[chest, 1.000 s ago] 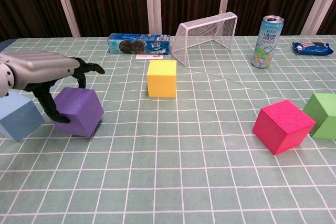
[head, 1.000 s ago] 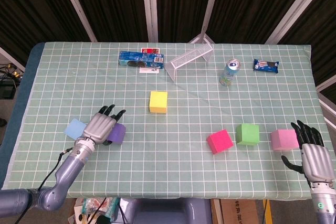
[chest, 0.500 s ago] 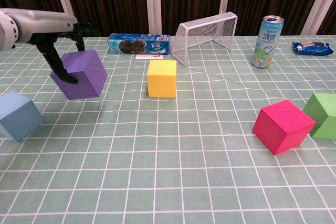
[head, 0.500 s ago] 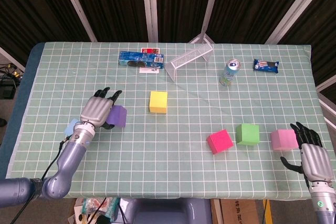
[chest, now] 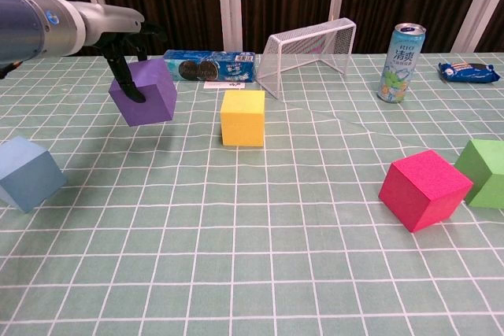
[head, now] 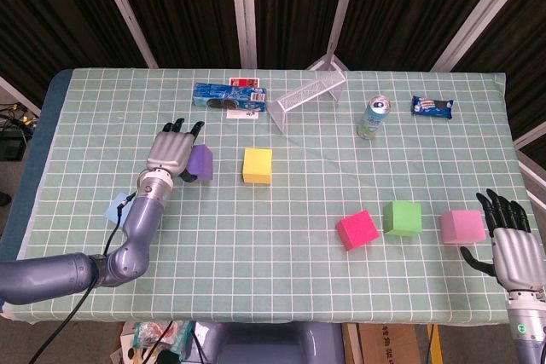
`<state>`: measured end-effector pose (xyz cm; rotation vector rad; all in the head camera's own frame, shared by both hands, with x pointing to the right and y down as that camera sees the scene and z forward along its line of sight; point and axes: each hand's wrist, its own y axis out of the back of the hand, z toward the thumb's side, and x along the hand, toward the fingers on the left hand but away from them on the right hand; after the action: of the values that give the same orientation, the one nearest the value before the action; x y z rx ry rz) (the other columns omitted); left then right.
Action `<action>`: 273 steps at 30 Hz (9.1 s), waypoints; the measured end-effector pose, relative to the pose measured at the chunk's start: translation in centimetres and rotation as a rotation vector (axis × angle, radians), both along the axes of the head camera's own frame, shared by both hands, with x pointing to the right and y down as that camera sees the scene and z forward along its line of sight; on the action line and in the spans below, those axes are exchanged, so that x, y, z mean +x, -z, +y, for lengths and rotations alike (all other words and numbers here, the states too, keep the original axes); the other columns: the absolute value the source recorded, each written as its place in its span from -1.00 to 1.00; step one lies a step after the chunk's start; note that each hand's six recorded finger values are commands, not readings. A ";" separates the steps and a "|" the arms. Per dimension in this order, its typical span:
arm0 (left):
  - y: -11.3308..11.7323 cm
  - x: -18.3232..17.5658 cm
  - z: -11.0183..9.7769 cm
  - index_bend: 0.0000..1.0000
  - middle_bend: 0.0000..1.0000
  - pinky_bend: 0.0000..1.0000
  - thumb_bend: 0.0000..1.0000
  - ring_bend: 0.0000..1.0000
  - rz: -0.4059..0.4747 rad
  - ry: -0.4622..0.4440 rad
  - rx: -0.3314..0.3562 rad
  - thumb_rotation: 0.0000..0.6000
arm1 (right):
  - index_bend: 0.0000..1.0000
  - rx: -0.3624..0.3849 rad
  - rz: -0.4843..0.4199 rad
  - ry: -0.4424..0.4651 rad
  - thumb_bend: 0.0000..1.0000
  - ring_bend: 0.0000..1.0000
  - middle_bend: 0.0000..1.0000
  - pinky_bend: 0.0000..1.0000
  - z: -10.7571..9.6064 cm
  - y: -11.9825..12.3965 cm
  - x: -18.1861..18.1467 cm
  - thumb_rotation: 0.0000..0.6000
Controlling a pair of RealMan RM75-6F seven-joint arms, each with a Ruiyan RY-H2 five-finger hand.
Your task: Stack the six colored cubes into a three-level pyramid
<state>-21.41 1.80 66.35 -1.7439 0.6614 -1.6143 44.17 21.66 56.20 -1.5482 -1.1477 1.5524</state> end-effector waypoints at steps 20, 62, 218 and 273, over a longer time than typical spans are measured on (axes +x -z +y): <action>-3.7 3.4 -0.8 -1.00 -0.16 -0.78 -0.48 -0.93 -0.033 -0.027 -0.029 1.00 | -1.00 -0.016 -0.008 -0.012 -0.47 -1.00 -1.00 -1.00 0.1 -0.3 0.1 1.00; -6.3 9.1 -1.2 -1.00 -0.23 -0.78 -0.47 -0.93 -0.060 -0.111 -0.063 1.00 | -1.00 -0.051 -0.037 -0.065 -0.47 -1.00 -1.00 -1.00 0.3 -0.1 1.2 1.00; -7.2 6.4 -1.3 -1.00 -1.00 -0.92 -0.28 -1.00 -0.192 -0.115 -0.001 1.00 | -1.00 -0.086 -0.092 -0.141 -0.48 -1.00 -1.00 -1.00 0.6 -0.1 1.5 1.00; -7.8 7.5 -1.7 -1.00 -1.00 -0.92 -0.28 -1.00 -0.197 -0.106 0.038 1.00 | -1.00 -0.106 -0.097 -0.159 -0.48 -1.00 -1.00 -1.00 0.7 -0.3 1.6 1.00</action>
<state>-13.93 0.13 74.19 -1.5415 0.4942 -1.6631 45.81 22.41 56.51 -1.6514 -1.2872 1.6821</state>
